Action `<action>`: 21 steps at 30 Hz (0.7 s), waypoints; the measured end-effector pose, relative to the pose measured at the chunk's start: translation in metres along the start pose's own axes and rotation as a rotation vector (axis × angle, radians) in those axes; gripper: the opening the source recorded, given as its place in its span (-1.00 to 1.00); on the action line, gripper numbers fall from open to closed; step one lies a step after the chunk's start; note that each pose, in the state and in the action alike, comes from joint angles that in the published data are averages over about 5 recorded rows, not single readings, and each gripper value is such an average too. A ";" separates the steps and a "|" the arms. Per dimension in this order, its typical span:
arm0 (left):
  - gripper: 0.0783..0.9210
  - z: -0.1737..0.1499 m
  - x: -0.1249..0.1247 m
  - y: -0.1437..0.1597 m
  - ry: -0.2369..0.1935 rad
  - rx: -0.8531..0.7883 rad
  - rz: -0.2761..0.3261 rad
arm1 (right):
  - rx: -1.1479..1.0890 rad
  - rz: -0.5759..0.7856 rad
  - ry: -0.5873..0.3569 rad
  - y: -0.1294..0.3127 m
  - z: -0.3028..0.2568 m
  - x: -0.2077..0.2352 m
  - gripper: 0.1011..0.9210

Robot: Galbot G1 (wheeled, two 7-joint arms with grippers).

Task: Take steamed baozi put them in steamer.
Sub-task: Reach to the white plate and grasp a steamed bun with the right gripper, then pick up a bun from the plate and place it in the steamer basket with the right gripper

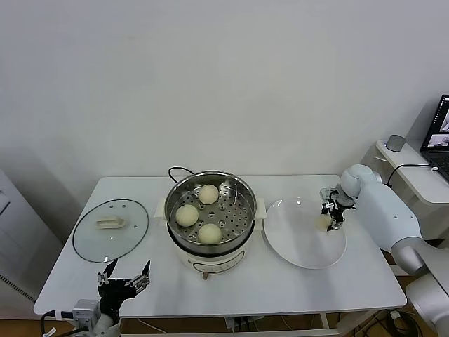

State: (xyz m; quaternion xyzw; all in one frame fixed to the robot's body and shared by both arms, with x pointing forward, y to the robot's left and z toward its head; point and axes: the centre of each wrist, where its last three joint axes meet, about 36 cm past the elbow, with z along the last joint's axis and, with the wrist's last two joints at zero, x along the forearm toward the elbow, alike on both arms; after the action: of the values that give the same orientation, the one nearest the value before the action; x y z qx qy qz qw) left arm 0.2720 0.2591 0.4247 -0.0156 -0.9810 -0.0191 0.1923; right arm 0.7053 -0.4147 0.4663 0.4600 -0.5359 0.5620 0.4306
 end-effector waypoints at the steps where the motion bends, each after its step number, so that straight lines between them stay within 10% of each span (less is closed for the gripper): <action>1: 0.77 0.000 0.000 0.000 0.000 -0.001 -0.001 | -0.005 0.002 -0.003 -0.001 0.000 0.002 -0.04; 21: 0.77 -0.009 0.001 -0.004 -0.026 -0.029 -0.016 | -0.037 0.089 -0.161 -0.049 -0.101 0.160 -0.07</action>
State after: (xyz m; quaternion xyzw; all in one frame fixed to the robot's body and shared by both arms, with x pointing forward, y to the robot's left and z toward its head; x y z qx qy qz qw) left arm 0.2743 0.2549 0.4336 -0.0109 -0.9832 -0.0346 0.1790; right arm 0.7150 -0.3125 0.6328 0.4714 -0.5989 0.5318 0.3692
